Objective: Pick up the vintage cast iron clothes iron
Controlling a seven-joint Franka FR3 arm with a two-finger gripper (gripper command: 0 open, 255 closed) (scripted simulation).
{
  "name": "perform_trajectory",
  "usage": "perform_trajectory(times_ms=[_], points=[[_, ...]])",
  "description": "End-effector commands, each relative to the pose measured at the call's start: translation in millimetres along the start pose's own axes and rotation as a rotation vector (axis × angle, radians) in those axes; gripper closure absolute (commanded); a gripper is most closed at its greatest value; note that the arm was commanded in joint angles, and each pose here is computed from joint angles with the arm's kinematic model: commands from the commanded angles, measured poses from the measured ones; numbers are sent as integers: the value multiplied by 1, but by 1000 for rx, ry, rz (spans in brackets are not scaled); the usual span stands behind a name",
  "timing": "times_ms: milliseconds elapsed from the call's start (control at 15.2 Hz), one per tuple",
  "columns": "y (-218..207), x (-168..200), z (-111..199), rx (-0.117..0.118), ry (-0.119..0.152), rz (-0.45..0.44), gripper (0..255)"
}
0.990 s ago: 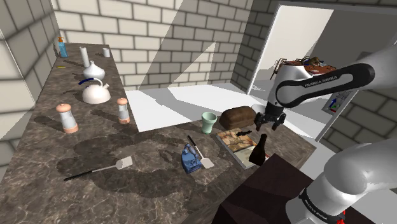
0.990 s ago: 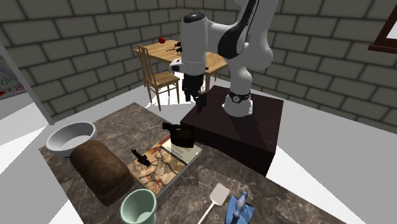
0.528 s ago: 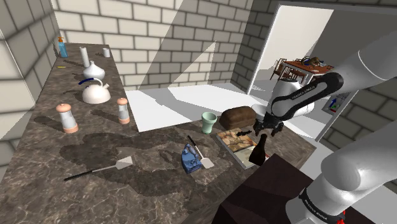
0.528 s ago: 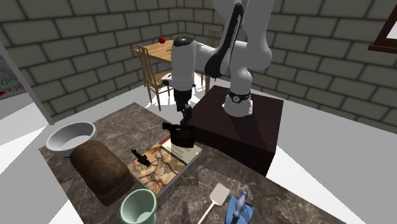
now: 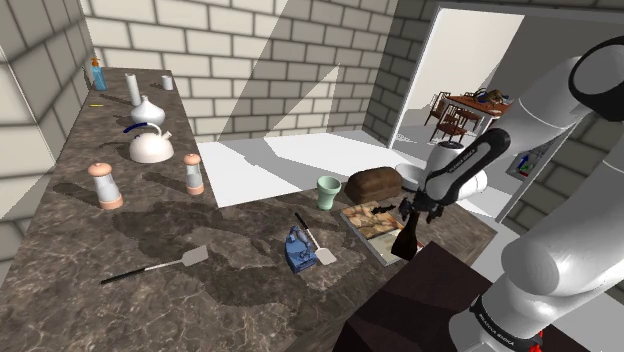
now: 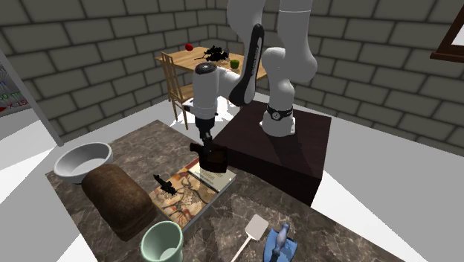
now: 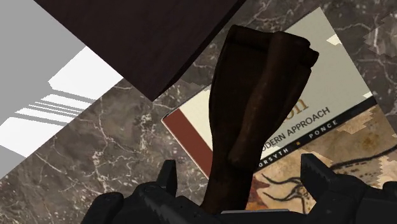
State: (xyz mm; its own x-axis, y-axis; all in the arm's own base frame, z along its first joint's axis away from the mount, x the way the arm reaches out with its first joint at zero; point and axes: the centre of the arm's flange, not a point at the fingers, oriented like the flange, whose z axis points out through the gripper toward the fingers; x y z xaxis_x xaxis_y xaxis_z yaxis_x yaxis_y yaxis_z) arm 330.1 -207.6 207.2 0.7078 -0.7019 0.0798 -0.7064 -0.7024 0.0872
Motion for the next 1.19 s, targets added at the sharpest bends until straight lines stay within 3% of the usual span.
perform_trajectory(times_ms=[0,330,396,1122], points=[[0,0,11,0,1,2,0],[-2,-2,30,0,1,2,0],[-2,-1,29,0,1,2,255],[-1,-1,19,0,1,2,255]])
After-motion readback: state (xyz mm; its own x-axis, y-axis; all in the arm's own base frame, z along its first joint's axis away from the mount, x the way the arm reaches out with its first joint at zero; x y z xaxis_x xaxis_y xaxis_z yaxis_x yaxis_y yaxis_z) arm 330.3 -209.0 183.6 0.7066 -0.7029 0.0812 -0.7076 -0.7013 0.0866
